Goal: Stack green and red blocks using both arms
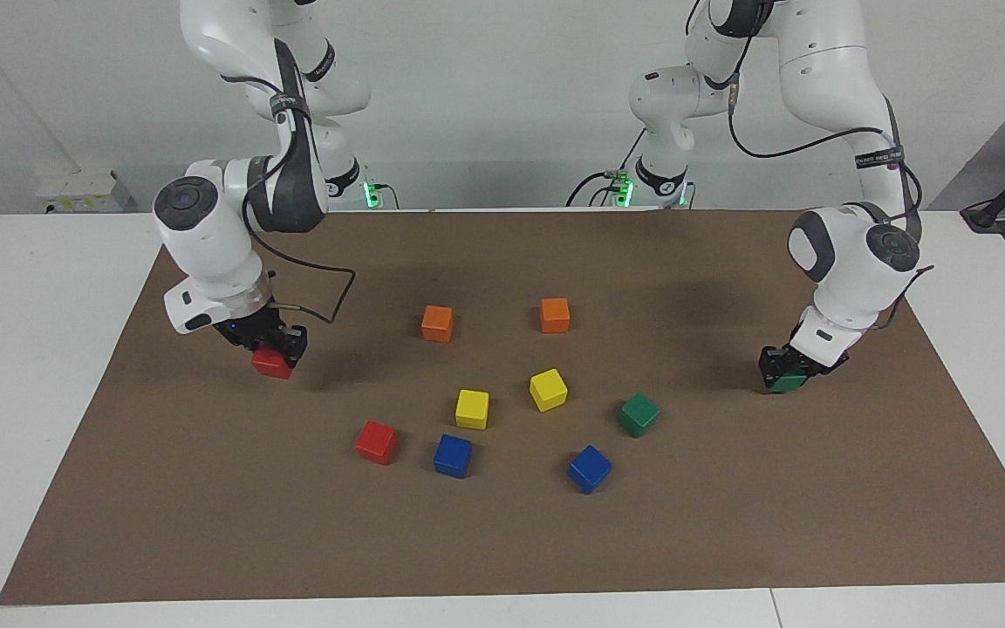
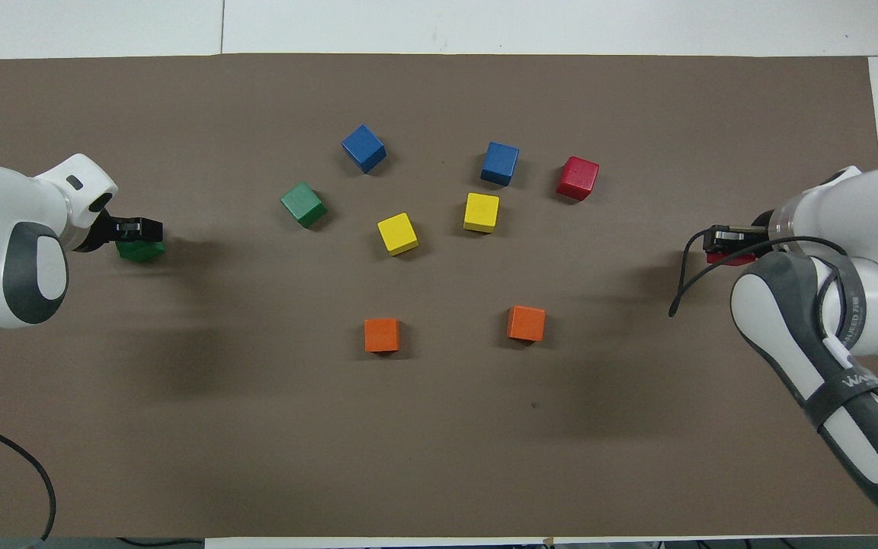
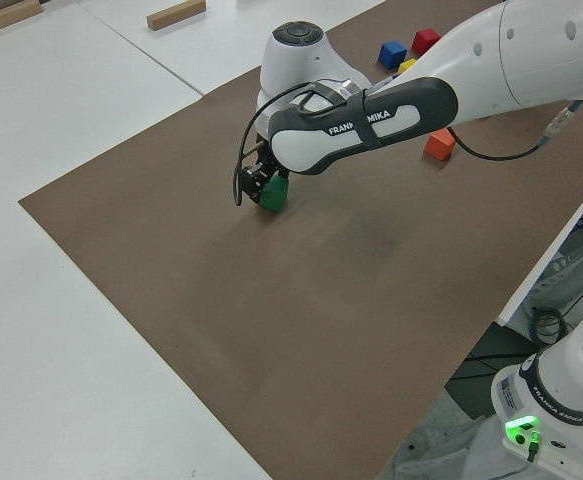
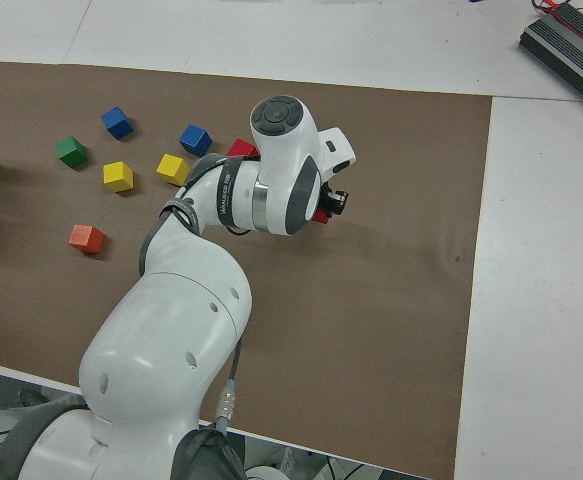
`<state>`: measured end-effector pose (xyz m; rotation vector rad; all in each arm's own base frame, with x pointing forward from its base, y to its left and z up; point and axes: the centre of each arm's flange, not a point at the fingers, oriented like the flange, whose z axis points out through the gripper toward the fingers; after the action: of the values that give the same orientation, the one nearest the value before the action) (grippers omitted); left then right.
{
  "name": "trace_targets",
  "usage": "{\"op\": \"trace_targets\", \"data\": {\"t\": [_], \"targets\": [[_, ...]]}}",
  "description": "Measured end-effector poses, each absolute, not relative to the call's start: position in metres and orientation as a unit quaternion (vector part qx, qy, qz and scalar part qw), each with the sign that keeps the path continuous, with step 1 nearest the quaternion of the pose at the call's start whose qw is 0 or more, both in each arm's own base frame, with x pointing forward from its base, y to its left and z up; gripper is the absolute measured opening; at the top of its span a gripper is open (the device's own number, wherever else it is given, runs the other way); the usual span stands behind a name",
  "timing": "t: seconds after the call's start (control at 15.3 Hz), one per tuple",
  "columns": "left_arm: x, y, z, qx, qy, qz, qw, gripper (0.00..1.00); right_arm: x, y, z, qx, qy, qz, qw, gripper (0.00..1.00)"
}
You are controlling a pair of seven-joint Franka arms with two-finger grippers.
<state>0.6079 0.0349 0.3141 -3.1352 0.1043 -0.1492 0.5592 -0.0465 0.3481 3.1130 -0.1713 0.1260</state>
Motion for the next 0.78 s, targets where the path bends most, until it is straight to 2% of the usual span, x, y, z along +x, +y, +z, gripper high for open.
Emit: {"op": "trace_targets", "data": {"t": [0.2, 0.39, 0.59, 0.78], "targets": [[0.612, 0.037, 0.321, -0.998, 0.031, -0.059, 0.001, 1.0, 0.547, -0.061, 0.333, 0.998, -0.025, 0.056, 0.014, 0.55], [0.638, 0.018, 0.369, -0.998, -0.003, -0.065, -0.005, 1.0, 0.548, -0.066, 0.331, 0.997, -0.001, 0.081, 0.019, 0.55], [0.664, -0.063, 0.42, -0.996, -0.061, -0.056, -0.016, 1.0, 0.55, -0.068, 0.32, 0.996, 0.003, 0.089, 0.021, 0.55], [0.678, -0.161, 0.416, -0.991, -0.13, -0.036, -0.004, 1.0, 0.552, -0.068, 0.311, 0.996, 0.003, 0.088, 0.022, 0.55]]}}
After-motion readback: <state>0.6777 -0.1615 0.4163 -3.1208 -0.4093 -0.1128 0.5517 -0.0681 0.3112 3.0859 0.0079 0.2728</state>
